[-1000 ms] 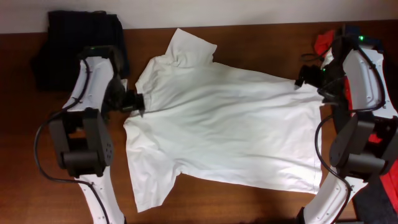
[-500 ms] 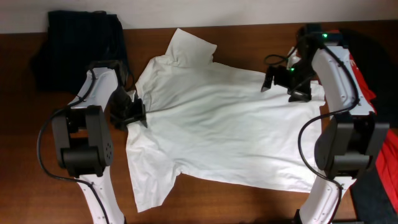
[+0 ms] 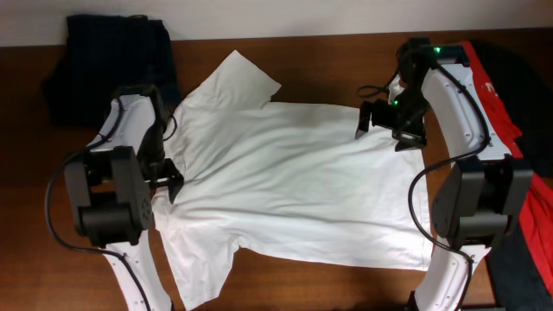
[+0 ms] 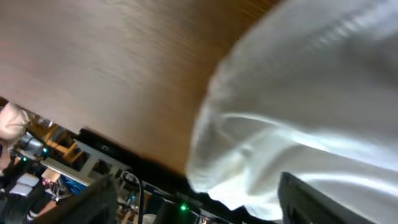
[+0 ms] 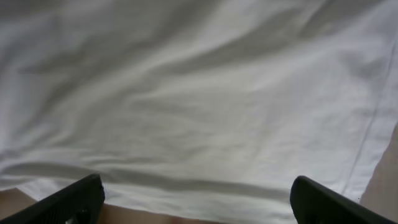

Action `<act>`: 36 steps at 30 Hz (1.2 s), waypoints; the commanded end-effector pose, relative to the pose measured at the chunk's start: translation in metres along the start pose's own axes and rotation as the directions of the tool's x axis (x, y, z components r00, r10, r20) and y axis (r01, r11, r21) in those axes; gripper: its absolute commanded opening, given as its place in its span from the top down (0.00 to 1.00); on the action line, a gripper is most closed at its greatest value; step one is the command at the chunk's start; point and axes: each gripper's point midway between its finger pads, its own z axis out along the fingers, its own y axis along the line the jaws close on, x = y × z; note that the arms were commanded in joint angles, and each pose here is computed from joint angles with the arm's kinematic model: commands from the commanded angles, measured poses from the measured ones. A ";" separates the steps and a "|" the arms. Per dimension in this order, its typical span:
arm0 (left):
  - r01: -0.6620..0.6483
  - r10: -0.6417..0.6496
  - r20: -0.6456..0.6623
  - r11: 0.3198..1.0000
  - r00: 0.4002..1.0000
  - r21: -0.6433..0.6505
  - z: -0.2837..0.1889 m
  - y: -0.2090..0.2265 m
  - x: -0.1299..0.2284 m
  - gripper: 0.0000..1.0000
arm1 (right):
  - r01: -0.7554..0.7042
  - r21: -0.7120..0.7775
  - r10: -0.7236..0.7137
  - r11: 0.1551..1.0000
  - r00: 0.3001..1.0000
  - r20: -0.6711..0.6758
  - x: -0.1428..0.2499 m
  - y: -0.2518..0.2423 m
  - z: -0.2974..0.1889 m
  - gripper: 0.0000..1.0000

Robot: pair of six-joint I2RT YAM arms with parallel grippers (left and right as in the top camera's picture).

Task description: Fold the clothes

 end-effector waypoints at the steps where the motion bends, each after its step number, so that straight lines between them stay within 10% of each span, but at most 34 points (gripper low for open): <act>1: 0.051 -0.051 0.001 0.998 0.999 -0.028 -0.003 0.016 -0.004 0.17 | 0.015 0.007 -0.015 1.000 1.000 -0.004 0.009 0.009 -0.007 0.01; 10: 0.085 -0.127 0.315 0.986 0.941 0.144 -0.095 0.054 0.025 0.05 | -0.044 0.128 0.034 0.991 0.996 0.086 0.057 -0.009 -0.071 0.01; 18: -0.094 -0.014 0.321 0.943 0.947 0.319 -0.104 0.033 0.068 0.06 | 0.025 0.118 -0.033 0.993 0.998 0.060 0.088 0.016 -0.078 0.01; 36: -0.087 -0.151 0.595 0.932 0.789 0.351 -0.149 0.065 0.081 0.01 | -0.085 0.157 -0.009 0.984 0.855 0.519 0.121 -0.037 -0.189 0.01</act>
